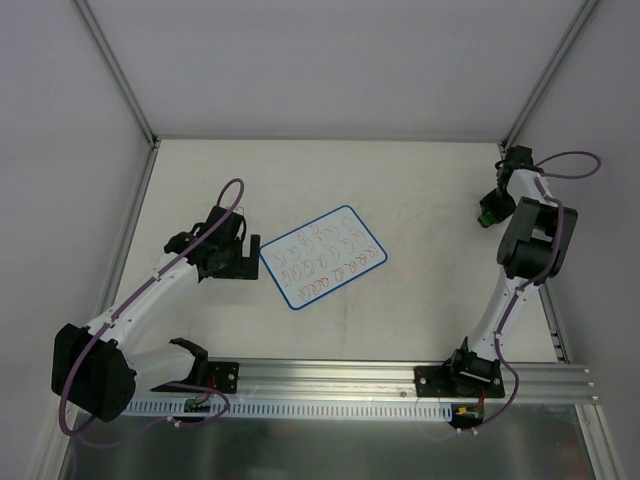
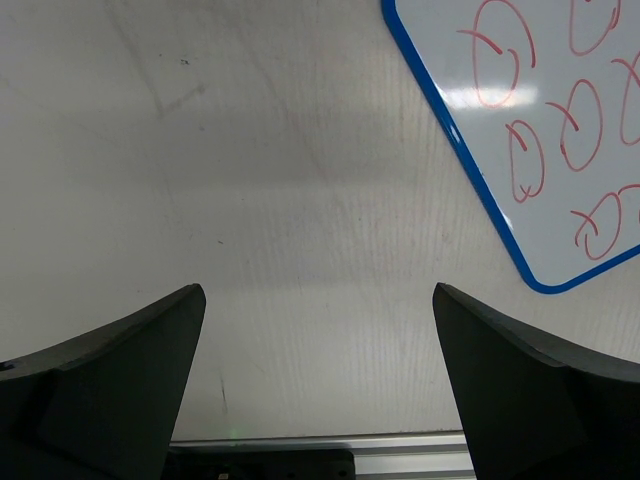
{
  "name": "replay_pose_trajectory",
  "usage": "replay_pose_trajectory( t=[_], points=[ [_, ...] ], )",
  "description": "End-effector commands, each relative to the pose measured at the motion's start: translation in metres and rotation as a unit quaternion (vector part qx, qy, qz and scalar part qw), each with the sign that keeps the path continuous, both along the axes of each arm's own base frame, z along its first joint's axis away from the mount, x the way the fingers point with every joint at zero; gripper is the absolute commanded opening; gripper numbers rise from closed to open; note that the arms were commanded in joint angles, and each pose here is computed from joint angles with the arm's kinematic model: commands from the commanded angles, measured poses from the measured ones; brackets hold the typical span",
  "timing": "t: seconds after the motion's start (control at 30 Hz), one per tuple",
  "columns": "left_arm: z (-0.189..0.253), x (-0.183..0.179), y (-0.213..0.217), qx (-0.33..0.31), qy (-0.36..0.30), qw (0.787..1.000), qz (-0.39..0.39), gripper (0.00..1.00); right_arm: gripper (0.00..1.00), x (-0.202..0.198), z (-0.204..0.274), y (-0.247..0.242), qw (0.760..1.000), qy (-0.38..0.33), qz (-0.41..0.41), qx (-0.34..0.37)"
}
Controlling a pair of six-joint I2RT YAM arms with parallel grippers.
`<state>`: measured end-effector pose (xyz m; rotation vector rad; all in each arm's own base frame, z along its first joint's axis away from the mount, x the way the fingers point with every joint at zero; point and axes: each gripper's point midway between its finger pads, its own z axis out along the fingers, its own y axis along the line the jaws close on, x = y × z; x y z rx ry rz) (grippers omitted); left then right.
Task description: Erase the whiteboard
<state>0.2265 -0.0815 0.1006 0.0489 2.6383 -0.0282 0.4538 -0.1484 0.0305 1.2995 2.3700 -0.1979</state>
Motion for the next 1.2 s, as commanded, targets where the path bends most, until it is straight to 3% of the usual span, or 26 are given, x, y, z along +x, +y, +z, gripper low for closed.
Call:
replay_pose_trajectory(
  t=[0.0,0.23,0.37,0.57,0.8,1.0,1.17],
  points=[
    [0.0,0.0,0.003,0.002,0.003,1.0,0.002,0.99,0.12,0.008,0.05,0.051,0.994,-0.039,0.102,-0.016],
    [0.003,0.002,0.007,0.001,-0.005,1.0,0.014,0.99,0.12,-0.015,0.076,0.194,0.95,-0.065,0.304,-0.028],
    [0.004,0.002,0.008,0.0,-0.009,1.0,0.019,0.99,0.13,-0.041,0.074,0.298,0.9,-0.065,0.43,-0.021],
    [0.006,0.003,0.01,0.0,-0.014,1.0,0.026,0.99,0.13,-0.077,0.048,0.384,0.853,-0.049,0.519,-0.023],
    [0.004,0.003,0.011,0.003,-0.011,1.0,0.028,0.99,0.11,-0.11,-0.001,0.402,0.84,0.006,0.542,-0.009],
    [0.002,0.002,0.01,0.001,-0.008,1.0,0.028,0.99,0.11,-0.154,-0.026,0.374,0.851,0.069,0.52,0.004],
    [0.003,0.002,0.003,-0.017,-0.002,0.999,0.029,0.99,0.11,-0.187,-0.03,0.337,0.853,0.13,0.504,-0.029]
  ],
)
